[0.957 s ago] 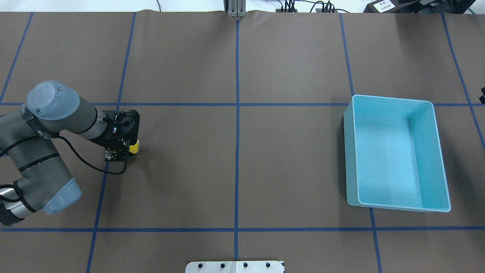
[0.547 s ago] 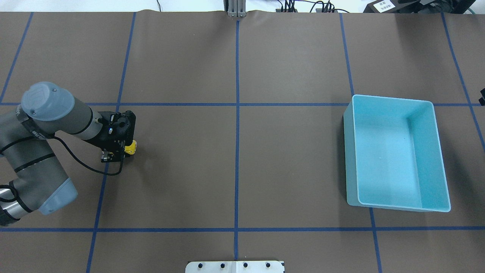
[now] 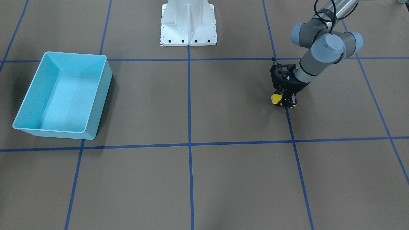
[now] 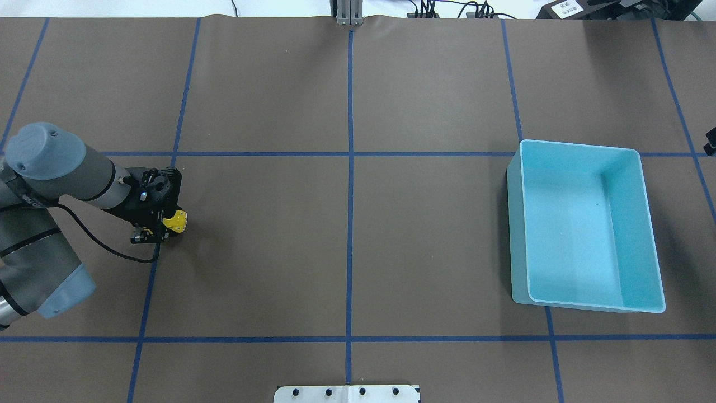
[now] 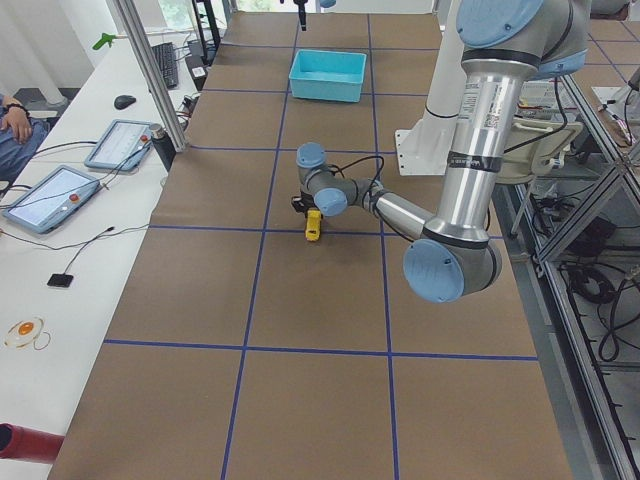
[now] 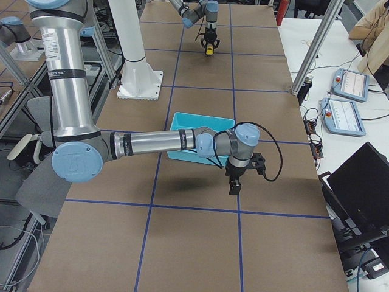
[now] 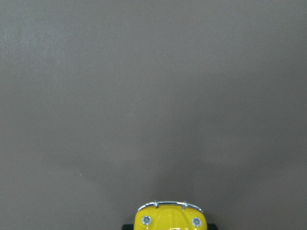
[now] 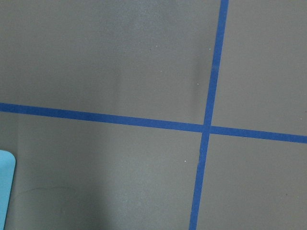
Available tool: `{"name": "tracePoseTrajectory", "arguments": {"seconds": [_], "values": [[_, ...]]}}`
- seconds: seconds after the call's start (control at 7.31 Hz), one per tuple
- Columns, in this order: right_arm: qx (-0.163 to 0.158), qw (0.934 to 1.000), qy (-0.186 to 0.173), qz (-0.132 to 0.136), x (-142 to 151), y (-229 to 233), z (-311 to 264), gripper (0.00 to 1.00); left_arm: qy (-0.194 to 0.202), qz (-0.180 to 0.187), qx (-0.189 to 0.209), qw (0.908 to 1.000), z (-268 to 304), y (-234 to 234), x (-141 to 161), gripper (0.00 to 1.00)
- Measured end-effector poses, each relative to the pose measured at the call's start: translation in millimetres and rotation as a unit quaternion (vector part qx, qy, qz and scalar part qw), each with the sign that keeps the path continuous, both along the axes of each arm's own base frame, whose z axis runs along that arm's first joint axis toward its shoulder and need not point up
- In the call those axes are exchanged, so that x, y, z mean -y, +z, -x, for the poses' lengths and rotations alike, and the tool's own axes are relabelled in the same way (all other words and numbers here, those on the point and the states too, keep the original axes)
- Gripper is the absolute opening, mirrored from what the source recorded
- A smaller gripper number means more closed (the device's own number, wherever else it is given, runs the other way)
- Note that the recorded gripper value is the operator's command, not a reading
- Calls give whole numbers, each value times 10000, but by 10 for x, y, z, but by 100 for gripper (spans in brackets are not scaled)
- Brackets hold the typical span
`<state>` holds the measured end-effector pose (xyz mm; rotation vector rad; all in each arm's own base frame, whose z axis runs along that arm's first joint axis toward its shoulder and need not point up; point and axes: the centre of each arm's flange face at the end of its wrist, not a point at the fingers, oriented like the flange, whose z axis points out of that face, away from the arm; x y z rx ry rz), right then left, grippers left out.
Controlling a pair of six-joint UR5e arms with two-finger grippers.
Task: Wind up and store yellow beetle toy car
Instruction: 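Drag the car backward along the table with the left gripper, away from the bin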
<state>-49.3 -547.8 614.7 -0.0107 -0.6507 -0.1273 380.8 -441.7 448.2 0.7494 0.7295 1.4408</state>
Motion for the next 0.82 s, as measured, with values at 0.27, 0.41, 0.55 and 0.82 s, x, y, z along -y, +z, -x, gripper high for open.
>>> {"name": "tracePoseTrajectory", "arguments": {"seconds": [0.27, 0.41, 0.55, 0.82], "values": [[-1, 10000, -15, 1, -1, 1, 17, 100, 22, 7, -34, 10000, 106, 132, -41, 0], [-1, 10000, -22, 2, -3, 2, 24, 100, 47, 24, -54, 10000, 139, 181, -64, 0], [-1, 10000, -29, 1, -3, 1, 32, 100, 70, 27, -48, 10000, 173, 235, -84, 0], [0, 10000, -44, -4, 0, -4, 50, 100, 125, -20, -61, 9999, 248, 345, -136, 0]]}}
